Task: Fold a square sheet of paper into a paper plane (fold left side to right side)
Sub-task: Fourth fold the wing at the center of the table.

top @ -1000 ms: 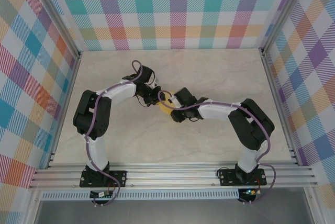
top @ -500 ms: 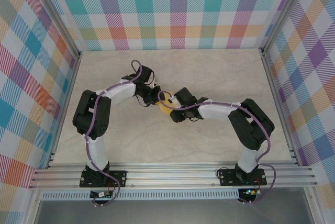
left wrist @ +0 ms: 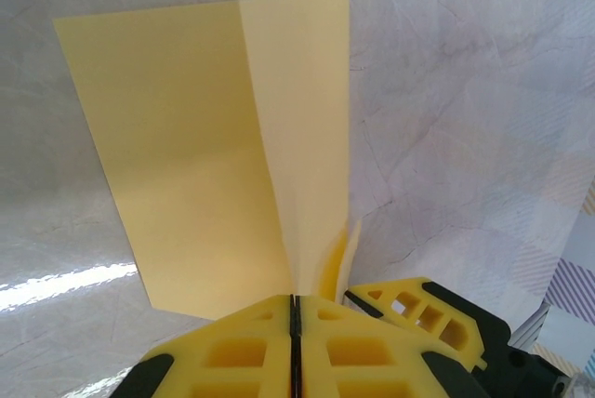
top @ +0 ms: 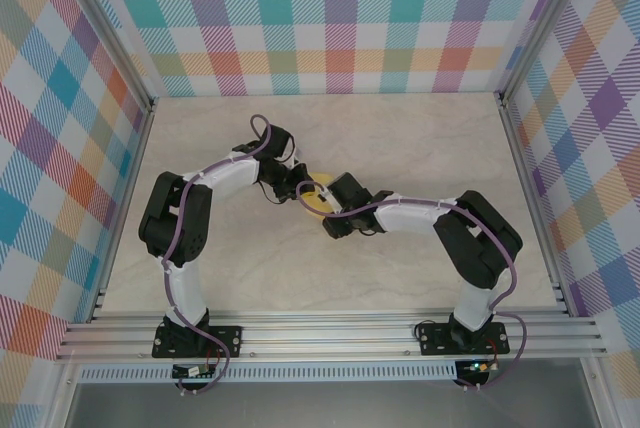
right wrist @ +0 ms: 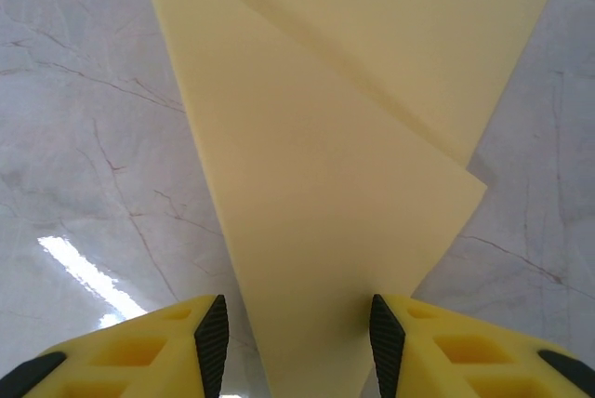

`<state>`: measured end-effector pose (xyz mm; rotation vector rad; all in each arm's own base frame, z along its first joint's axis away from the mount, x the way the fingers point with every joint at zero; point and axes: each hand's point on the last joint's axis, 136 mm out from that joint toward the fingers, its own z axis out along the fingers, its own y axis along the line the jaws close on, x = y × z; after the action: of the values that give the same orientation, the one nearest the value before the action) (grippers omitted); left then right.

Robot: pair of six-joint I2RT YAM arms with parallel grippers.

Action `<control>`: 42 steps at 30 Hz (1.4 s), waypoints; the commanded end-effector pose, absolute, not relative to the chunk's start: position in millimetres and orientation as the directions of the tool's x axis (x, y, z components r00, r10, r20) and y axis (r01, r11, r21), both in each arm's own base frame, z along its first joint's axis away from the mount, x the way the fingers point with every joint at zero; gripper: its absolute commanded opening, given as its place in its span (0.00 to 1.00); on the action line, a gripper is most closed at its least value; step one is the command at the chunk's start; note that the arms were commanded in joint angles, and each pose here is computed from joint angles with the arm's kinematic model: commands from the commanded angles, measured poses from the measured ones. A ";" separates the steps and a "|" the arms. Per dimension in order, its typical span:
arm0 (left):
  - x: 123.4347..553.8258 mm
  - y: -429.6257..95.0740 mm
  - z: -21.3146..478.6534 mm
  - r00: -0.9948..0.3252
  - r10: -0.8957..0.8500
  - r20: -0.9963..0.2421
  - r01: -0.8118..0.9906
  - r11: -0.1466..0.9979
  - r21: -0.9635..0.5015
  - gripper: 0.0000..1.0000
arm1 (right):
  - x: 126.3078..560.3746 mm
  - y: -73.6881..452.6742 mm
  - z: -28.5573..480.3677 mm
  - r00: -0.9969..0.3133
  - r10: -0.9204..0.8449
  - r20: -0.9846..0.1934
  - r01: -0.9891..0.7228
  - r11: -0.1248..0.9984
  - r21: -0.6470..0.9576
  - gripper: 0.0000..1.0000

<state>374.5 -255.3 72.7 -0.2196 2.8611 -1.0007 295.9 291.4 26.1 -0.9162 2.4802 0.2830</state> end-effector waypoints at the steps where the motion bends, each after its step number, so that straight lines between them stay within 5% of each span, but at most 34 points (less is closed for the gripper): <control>1: 379.2 -248.7 85.6 -0.980 -0.188 -0.066 -0.106 0.772 -0.626 0.07 | 294.2 284.3 23.0 -0.660 -0.567 -0.493 -0.649 0.761 -0.006 0.46; 13: 380.1 -246.8 85.9 -0.979 -0.191 -0.065 -0.108 0.770 -0.628 0.08 | 288.9 284.1 24.3 -0.658 -0.571 -0.491 -0.660 0.751 0.010 0.33; 18: 380.3 -245.8 89.0 -0.979 -0.190 -0.074 -0.101 0.771 -0.629 0.17 | 288.0 284.4 23.7 -0.662 -0.567 -0.490 -0.658 0.753 0.018 0.23; 31: 379.2 -233.6 112.8 -0.973 -0.199 -0.121 -0.078 0.767 -0.637 0.44 | 285.0 286.2 25.5 -0.664 -0.564 -0.490 -0.663 0.748 0.036 0.28; 42: 372.4 -220.4 124.9 -0.964 -0.216 -0.153 -0.073 0.772 -0.632 0.55 | 286.6 289.4 35.8 -0.658 -0.553 -0.512 -0.664 0.746 0.047 0.28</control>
<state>380.2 -230.1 124.4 -0.2168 2.7352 -0.9954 291.9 287.0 28.2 -0.9149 2.4801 0.2807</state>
